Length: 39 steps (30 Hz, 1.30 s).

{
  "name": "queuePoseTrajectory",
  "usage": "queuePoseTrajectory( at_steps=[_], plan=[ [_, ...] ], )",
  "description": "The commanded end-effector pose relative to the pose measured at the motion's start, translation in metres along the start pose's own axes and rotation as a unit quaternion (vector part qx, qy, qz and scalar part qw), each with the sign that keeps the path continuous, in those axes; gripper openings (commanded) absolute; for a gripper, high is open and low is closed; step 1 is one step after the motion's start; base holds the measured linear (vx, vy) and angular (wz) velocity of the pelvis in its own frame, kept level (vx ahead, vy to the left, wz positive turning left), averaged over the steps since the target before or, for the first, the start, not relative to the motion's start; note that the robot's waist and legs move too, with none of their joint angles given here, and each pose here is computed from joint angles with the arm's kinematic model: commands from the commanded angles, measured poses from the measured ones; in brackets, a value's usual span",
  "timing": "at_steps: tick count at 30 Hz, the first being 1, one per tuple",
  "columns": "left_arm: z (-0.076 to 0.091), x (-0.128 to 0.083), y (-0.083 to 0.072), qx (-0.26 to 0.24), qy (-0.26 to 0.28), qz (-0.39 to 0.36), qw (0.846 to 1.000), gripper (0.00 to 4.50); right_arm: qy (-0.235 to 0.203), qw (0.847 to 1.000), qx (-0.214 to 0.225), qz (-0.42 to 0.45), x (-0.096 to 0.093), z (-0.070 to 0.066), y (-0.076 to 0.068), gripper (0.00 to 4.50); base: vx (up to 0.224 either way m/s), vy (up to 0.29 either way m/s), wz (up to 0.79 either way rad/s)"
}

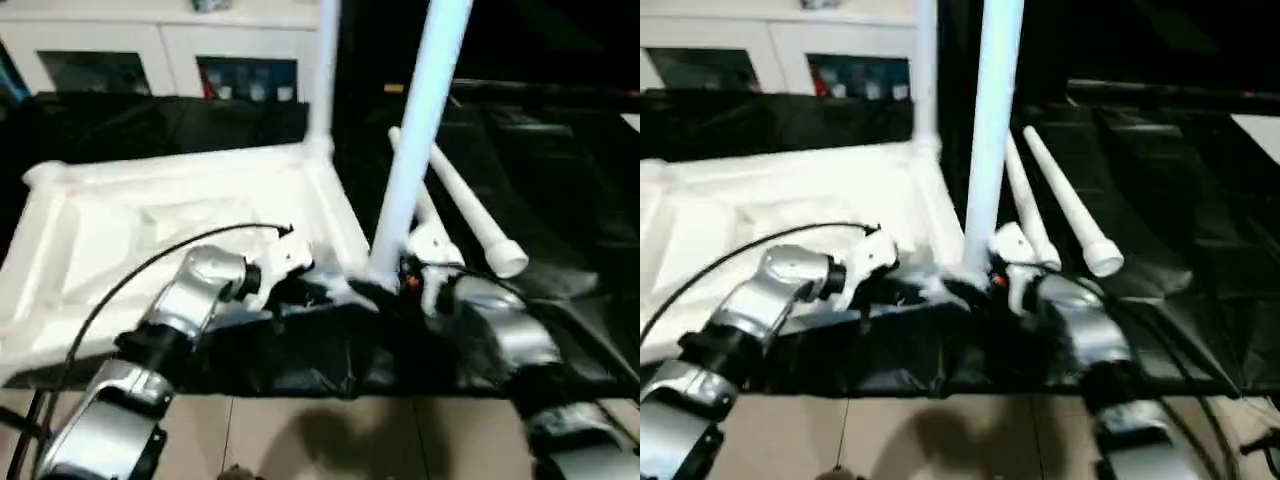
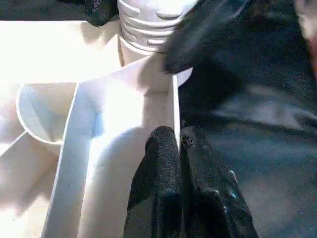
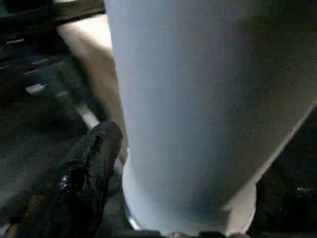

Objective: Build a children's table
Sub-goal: Rotate leg to tighten

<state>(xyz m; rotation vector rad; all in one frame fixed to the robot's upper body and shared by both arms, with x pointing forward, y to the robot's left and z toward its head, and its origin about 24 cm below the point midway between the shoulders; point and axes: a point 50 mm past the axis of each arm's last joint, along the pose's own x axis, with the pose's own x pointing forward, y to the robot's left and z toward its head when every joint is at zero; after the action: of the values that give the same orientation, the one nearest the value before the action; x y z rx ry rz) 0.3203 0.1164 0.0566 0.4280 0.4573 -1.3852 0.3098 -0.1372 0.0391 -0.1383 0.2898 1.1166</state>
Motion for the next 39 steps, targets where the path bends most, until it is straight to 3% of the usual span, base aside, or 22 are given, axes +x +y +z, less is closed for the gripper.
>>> queuePoseTrajectory(
  at_steps=[1, 8, 16, 18, 22, 24, 27, 31, 34, 36, 39],
  plan=[
    [0.019, 0.007, -0.007, 0.035, -0.032, -0.052, 0.998, 0.00, 0.007, 0.995, -0.018, 0.094, 0.004, 0.006, 0.014, 3.66, 0.000, 0.000, 0.00],
    [0.013, -0.002, -0.006, 0.039, -0.022, -0.070, 0.997, 0.00, 0.051, 0.986, -0.032, 0.154, -0.006, 0.003, 0.015, 3.11, 0.000, 0.000, 0.00],
    [0.013, -0.005, -0.003, 0.035, -0.017, -0.067, 0.997, 0.00, 0.037, 0.988, -0.009, 0.152, 0.000, 0.003, 0.019, 2.76, 0.000, 0.000, 0.00],
    [0.012, -0.001, -0.001, 0.024, -0.012, -0.050, 0.998, 0.00, 0.021, 0.993, 0.012, 0.117, 0.003, 0.000, 0.018, 2.74, 0.000, 0.000, 0.00],
    [0.017, 0.011, 0.004, 0.003, -0.014, -0.002, 1.000, 0.00, 0.000, 0.998, 0.054, -0.035, 0.018, -0.006, 0.005, 2.74, 0.000, 0.000, 0.00],
    [0.019, 0.017, 0.005, -0.004, -0.015, 0.012, 1.000, 0.00, -0.003, 0.994, 0.069, -0.081, 0.024, -0.008, 0.003, 2.73, 0.000, 0.000, 0.00],
    [0.029, 0.040, 0.006, -0.028, -0.024, 0.056, 0.998, 0.00, -0.008, 0.976, 0.115, -0.186, 0.045, -0.011, 0.001, 2.72, 0.000, 0.000, 0.00],
    [0.034, 0.053, 0.005, -0.041, -0.032, 0.076, 0.996, 0.00, -0.012, 0.964, 0.126, -0.233, 0.061, -0.007, 0.004, 2.72, 0.000, 0.000, 0.00],
    [0.037, 0.057, 0.005, -0.042, -0.035, 0.082, 0.995, 0.00, -0.032, 0.964, 0.121, -0.234, 0.072, 0.002, 0.007, 2.72, 0.000, 0.000, 0.00],
    [0.037, 0.055, 0.005, -0.036, -0.038, 0.079, 0.995, 0.00, -0.056, 0.967, 0.119, -0.217, 0.073, 0.010, 0.008, 3.28, 0.000, 0.000, 0.00],
    [0.035, 0.050, 0.005, -0.021, -0.044, 0.067, 0.997, 0.00, -0.057, 0.977, 0.084, -0.189, 0.068, 0.014, 0.006, 3.49, 0.000, 0.000, 0.00]
  ],
)
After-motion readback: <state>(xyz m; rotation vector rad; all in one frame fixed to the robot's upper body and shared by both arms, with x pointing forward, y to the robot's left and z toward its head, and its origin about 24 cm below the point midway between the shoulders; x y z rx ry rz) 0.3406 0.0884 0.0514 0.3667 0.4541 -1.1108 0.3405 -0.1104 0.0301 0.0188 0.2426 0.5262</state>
